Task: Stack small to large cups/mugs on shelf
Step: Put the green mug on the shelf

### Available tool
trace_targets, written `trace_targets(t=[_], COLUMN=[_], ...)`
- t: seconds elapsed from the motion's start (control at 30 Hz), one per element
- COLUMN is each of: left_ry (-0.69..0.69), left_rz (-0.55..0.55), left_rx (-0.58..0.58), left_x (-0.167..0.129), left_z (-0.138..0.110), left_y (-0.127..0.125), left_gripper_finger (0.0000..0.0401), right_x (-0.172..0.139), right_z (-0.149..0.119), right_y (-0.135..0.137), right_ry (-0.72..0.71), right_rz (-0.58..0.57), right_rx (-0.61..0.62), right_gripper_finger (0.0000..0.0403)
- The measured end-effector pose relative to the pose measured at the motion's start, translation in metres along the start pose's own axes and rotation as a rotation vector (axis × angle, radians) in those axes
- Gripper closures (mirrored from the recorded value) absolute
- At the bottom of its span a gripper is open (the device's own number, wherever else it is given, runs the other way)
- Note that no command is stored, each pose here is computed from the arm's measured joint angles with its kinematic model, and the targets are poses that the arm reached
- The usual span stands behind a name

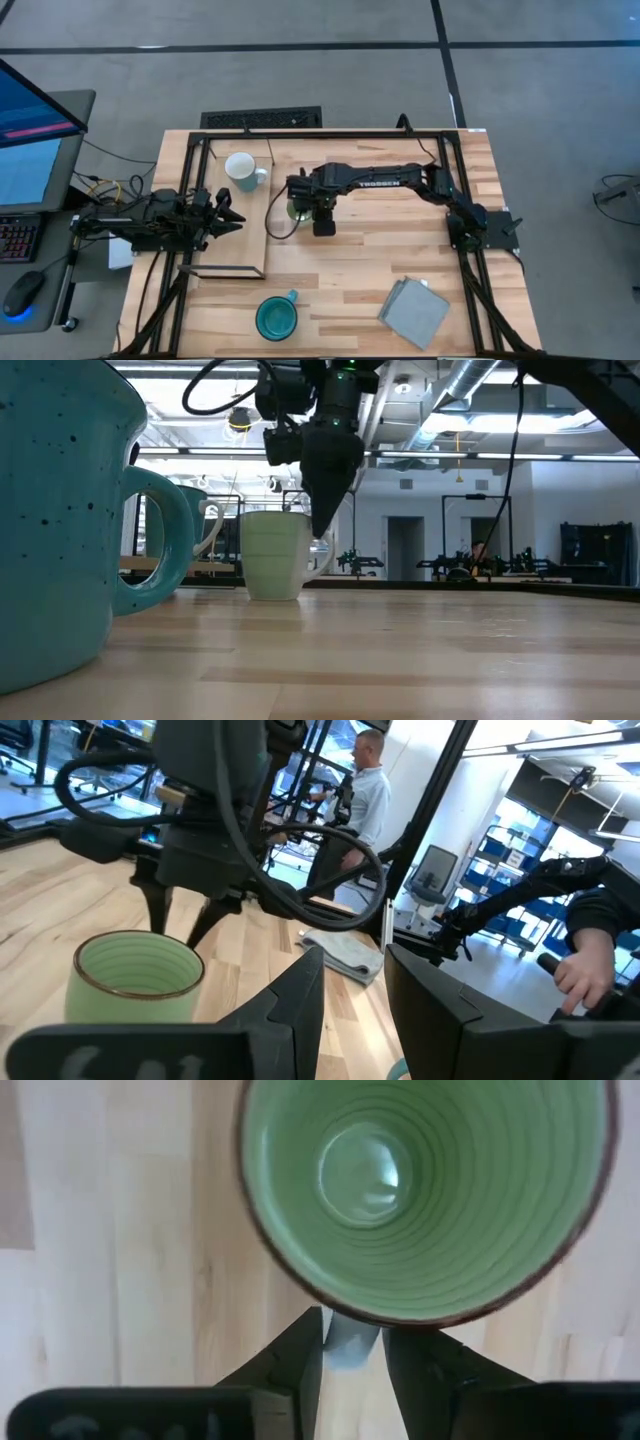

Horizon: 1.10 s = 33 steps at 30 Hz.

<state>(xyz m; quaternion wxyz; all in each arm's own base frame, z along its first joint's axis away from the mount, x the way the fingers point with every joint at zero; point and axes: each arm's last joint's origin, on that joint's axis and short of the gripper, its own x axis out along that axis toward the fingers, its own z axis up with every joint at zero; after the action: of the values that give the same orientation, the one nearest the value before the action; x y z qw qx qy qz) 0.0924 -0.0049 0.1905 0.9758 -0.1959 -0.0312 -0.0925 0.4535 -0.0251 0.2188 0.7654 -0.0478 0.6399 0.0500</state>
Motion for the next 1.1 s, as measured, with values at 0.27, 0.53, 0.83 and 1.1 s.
trace_targets(t=[0.27, 0.53, 0.83, 1.1], left_ry=[-0.010, -0.010, -0.010, -0.010], left_rz=[0.022, 0.024, 0.024, 0.024], left_rx=[0.000, 0.000, 0.000, 0.000], left_x=[0.0000, 0.0000, 0.0000, 0.0000], left_z=[0.0003, 0.0003, 0.0003, 0.0002], left_y=[0.0006, 0.0007, 0.0007, 0.0007], left_gripper_finger=[0.0303, 0.0303, 0.0303, 0.0303], right_x=[0.0002, 0.0001, 0.0002, 0.0011], right_z=[-0.0029, -0.0033, -0.0024, -0.0020], right_y=[0.0020, 0.0023, 0.0026, 0.0025], right_ry=[0.033, 0.038, 0.029, 0.024], right_rz=[0.007, 0.007, 0.006, 0.006], right_rx=[0.076, 0.115, 0.141, 0.157], right_gripper_finger=[0.0274, 0.0275, 0.0275, 0.0274])
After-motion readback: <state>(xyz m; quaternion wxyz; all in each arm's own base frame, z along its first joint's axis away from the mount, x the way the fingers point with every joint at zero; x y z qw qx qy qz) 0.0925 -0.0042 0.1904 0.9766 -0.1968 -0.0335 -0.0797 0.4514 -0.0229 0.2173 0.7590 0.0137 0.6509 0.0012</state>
